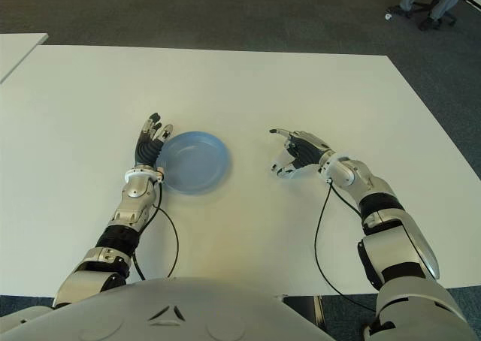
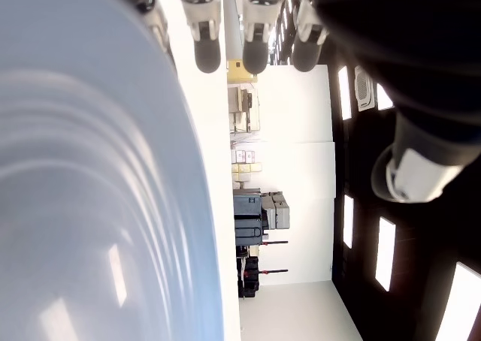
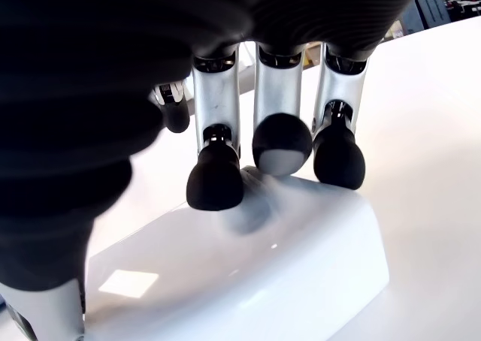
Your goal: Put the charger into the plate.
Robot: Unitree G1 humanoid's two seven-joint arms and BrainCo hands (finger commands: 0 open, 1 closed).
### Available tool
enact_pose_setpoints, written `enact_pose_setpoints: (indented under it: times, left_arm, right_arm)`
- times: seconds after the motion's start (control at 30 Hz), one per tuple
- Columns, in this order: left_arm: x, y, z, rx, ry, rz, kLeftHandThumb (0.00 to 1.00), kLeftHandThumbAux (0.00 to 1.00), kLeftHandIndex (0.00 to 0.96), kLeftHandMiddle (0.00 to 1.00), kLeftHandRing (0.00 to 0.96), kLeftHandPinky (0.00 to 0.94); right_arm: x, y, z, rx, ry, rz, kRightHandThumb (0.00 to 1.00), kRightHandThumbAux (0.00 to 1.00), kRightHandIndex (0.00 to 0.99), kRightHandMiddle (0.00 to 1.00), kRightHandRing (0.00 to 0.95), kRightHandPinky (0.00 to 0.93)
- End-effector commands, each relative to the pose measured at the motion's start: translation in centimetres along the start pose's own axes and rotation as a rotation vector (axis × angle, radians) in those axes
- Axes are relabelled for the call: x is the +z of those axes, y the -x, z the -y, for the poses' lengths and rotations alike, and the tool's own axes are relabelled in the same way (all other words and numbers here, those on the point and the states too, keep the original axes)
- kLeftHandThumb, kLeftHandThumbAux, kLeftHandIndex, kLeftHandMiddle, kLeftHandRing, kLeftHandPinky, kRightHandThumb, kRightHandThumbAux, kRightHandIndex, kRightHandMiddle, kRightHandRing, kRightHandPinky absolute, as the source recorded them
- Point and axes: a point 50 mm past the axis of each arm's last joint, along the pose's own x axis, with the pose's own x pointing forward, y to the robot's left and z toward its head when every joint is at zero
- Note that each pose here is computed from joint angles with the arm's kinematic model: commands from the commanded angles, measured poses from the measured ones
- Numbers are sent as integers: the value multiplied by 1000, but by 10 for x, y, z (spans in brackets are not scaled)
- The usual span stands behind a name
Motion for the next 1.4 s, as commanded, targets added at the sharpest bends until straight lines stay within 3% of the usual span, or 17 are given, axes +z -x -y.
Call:
enact_pose_setpoints:
  times: [0.03,0.67,0.83,1.17,1.4]
  left_arm:
    - [-15,5,-2,0,-3,-84,0,517,0,25,0,0]
    - [-16,4,-2,-6,-12,-84,0,515,0,24,0,0]
    - [-17,4,-2,-6,-13,-85,0,514,0,24,0,0]
    - [-18,2,-3,-1,-15,-95,0,518,0,25,0,0]
    - [-19,1,-3,0,-18,-101,0,522,0,29,3,0]
  right_arm:
    - [3,4,-17,6,-73,36,0,775,0,54,68,68]
    - [5,2,-6,-83,-148,73,12,803,0,0,13,41]
    - [7,0,8,-132,-145,87,30,816,0,0,9,38]
    - [24,4,41,-196,-109,211,221,802,0,7,17,37]
    - [29,7,42,-178,-150,217,288,783,6,23,16,20]
